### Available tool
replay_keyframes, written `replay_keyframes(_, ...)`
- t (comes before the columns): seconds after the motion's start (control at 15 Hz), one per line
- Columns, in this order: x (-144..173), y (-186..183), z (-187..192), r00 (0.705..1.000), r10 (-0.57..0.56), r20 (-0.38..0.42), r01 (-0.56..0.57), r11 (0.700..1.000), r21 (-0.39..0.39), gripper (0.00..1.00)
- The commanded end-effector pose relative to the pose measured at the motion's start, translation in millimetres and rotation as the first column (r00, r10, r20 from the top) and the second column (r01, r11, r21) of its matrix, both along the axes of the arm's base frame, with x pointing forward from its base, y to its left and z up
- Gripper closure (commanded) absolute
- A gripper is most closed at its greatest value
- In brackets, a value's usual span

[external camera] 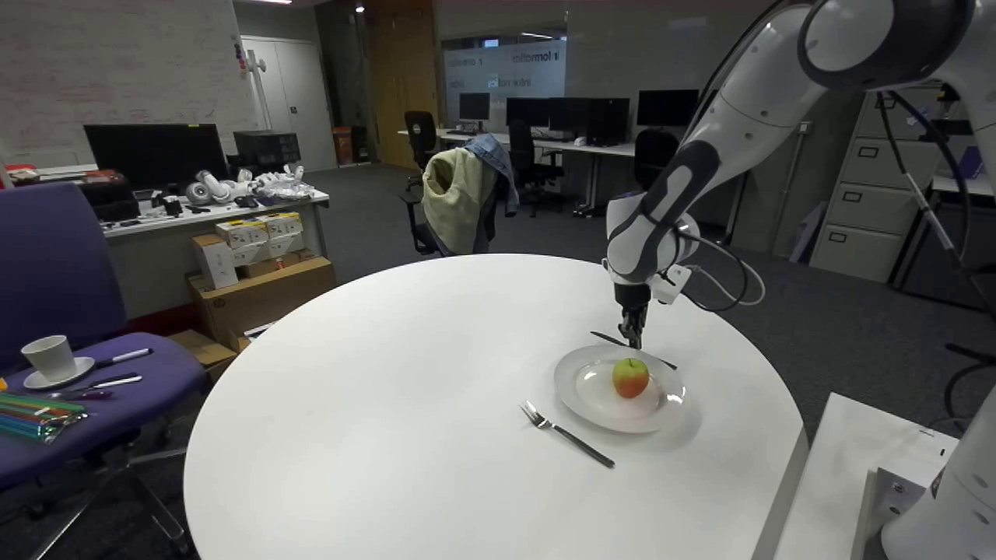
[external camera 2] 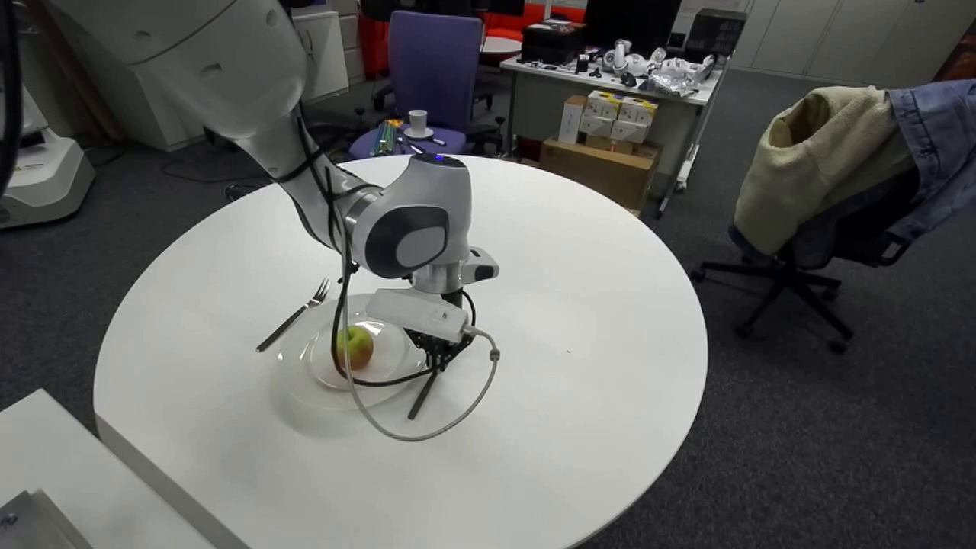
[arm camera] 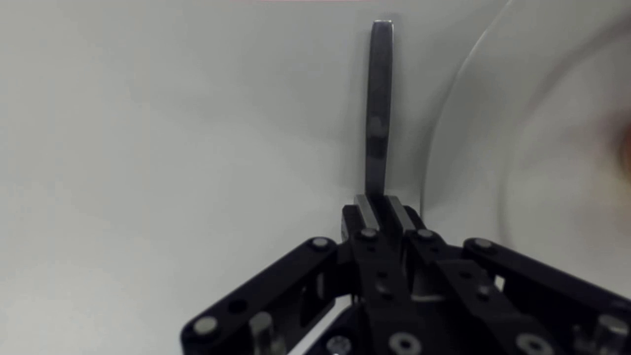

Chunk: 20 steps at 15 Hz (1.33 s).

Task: Move the knife to the other side of the plate

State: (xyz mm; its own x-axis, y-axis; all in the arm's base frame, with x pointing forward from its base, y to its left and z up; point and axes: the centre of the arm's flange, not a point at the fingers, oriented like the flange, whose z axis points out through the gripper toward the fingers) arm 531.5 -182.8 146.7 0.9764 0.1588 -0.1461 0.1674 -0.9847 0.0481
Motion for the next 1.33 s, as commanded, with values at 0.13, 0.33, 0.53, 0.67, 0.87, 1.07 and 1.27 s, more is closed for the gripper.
replay_keyframes(0.13, 2, -14, 9, 1.000, 0.001, 0.002, -0.001, 1.000, 0.010, 0.98)
replay_keyframes(0.33, 3, -16, 9, 1.000, -0.003, 0.005, 0.003, 1.000, 0.012, 0.98)
replay_keyframes(0.53, 4, -16, 7, 1.000, -0.001, 0.004, 0.001, 1.000, 0.016, 0.98)
replay_keyframes(0.67, 3, -18, 6, 1.000, -0.003, 0.002, 0.003, 1.000, 0.017, 0.98)
replay_keyframes(0.87, 1, -22, 2, 1.000, -0.006, -0.002, 0.006, 1.000, 0.021, 0.98)
replay_keyframes(1.07, -1, -25, -1, 1.000, -0.007, -0.005, 0.007, 1.000, 0.026, 0.98)
replay_keyframes(1.27, -3, -29, -4, 1.000, -0.004, -0.010, 0.005, 1.000, 0.030, 0.98)
